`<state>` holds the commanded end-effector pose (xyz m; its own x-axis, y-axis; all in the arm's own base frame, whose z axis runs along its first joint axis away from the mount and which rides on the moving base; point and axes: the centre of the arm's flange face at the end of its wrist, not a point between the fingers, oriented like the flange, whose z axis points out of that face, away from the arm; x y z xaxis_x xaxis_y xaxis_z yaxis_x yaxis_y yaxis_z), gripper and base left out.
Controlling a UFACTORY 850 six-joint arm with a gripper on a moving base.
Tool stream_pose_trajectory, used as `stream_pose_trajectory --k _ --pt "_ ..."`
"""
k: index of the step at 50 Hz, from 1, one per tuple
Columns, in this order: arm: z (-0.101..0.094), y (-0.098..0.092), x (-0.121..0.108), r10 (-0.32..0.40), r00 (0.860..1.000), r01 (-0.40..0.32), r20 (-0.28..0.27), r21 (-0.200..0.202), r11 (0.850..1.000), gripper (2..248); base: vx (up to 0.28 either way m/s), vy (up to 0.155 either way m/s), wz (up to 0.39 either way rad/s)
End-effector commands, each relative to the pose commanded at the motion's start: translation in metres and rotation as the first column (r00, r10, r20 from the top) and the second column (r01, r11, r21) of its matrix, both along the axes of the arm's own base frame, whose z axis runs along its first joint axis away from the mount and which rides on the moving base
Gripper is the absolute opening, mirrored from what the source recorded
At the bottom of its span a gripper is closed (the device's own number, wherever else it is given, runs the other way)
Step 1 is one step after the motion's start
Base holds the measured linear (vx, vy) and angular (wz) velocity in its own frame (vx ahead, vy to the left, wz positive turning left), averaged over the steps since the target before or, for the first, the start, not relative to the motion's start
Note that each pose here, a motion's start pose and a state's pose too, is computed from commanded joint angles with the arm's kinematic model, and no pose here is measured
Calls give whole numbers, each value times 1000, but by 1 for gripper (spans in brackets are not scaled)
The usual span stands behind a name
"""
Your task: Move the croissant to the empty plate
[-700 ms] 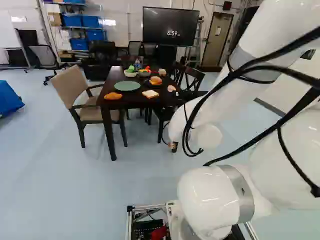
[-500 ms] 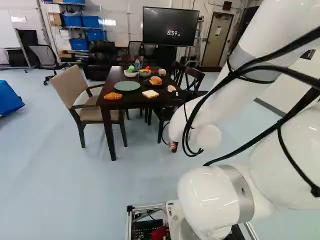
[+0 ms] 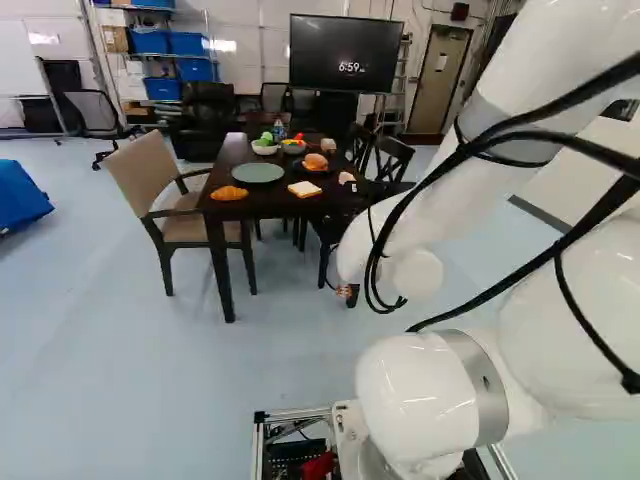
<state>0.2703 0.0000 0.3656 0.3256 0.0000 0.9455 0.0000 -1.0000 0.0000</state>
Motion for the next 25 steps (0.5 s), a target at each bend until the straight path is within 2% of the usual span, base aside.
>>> stream_pose_trajectory --k 12,25 --pt "0 0 0 0 1000 0 0 0 1000 247 140 41 203" --pt "0 0 0 0 1000 0 0 0 1000 247 183 2 183"
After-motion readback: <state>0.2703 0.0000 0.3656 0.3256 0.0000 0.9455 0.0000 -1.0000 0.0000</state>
